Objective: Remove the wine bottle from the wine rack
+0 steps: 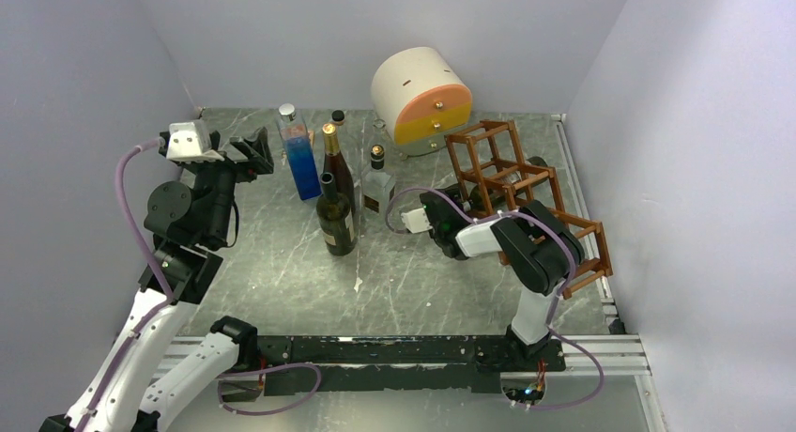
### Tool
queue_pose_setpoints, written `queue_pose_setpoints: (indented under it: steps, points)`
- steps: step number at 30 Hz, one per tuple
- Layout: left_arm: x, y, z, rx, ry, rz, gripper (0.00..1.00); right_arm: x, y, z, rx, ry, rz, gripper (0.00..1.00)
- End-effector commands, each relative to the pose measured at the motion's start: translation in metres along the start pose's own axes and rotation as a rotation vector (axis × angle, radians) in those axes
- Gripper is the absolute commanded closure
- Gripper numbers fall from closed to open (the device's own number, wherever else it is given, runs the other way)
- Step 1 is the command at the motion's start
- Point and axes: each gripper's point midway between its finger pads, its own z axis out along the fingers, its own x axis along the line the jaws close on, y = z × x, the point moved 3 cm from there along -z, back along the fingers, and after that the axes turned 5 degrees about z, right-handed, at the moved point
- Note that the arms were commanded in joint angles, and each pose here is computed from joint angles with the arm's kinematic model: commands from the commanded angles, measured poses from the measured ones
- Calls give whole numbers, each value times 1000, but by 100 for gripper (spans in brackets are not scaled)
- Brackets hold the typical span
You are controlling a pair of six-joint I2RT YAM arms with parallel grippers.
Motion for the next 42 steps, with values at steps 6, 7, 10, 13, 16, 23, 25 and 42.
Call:
queue_pose_setpoints:
  steps: [6, 7, 10, 13, 16, 23, 25, 42]
  points:
    - [-4, 10, -2, -37, -24, -8, 6, 0, -5, 8, 35, -36, 5, 37]
    - [-4, 10, -2, -37, -25, -7, 6, 1, -5, 7, 34, -33, 2, 39]
    - [-4, 10, -3, -39, -22, -7, 6, 2, -5, 6, 32, -34, -9, 44]
    - [-4, 9, -2, -35, -25, -5, 6, 3, -5, 4, 37, -43, -19, 62]
    - [-4, 8, -1, -33, -26, -4, 6, 3, -4, 2, 43, -40, -12, 78]
    - [-5, 9, -2, -34, -29, -6, 6, -8, -4, -8, 72, -96, -46, 94]
    - [-5, 9, -2, -33, -30, -6, 6, -15, -4, -13, 90, -124, -59, 100]
    - [-5, 10, -3, -36, -35, -9, 6, -14, 27, -57, 70, -158, -112, 100]
